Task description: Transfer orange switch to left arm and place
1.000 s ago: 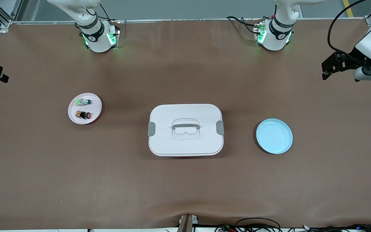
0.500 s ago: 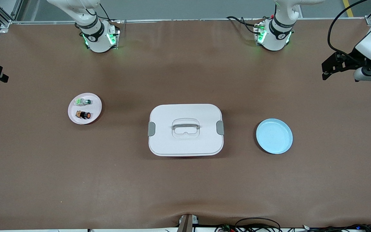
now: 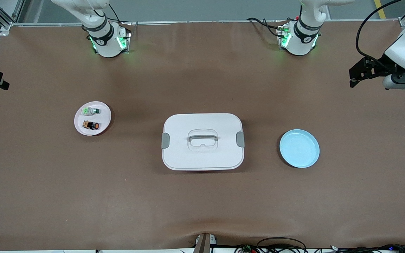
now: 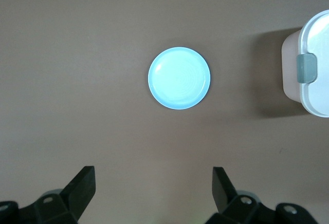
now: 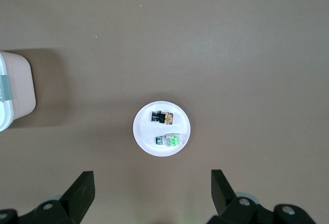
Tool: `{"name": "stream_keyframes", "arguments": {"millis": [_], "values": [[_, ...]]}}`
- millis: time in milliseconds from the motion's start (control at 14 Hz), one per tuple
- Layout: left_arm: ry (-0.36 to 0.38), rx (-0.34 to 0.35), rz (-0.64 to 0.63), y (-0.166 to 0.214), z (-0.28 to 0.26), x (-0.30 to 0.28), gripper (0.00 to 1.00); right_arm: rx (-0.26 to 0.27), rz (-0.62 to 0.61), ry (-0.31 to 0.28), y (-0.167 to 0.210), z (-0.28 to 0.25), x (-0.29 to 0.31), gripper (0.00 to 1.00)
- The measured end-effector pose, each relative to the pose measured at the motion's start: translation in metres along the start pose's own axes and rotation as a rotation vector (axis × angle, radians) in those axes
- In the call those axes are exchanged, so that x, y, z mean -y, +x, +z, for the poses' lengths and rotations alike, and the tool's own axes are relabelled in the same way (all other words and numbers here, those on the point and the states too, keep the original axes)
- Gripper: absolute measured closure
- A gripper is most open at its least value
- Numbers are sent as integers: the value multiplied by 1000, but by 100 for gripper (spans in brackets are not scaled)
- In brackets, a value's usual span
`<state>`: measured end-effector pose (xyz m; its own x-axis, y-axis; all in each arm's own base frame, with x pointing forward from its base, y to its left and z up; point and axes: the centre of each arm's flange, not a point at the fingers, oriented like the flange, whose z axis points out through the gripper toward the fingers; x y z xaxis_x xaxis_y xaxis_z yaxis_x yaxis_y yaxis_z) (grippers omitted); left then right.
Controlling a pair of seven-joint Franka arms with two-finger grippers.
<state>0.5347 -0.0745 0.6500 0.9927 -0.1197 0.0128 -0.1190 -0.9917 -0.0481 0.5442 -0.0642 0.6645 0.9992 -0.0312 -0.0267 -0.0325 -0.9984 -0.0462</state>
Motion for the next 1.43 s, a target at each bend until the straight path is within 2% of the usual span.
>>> {"name": "stream_keyframes", "arguments": {"millis": [1000,1429], "values": [[-1,12,8,4,10,-4,0,1,1,-3,0,1,-1,0],[-1,-5,14,7,14,-7,0,0,15,-5,2,6,-9,0]]}}
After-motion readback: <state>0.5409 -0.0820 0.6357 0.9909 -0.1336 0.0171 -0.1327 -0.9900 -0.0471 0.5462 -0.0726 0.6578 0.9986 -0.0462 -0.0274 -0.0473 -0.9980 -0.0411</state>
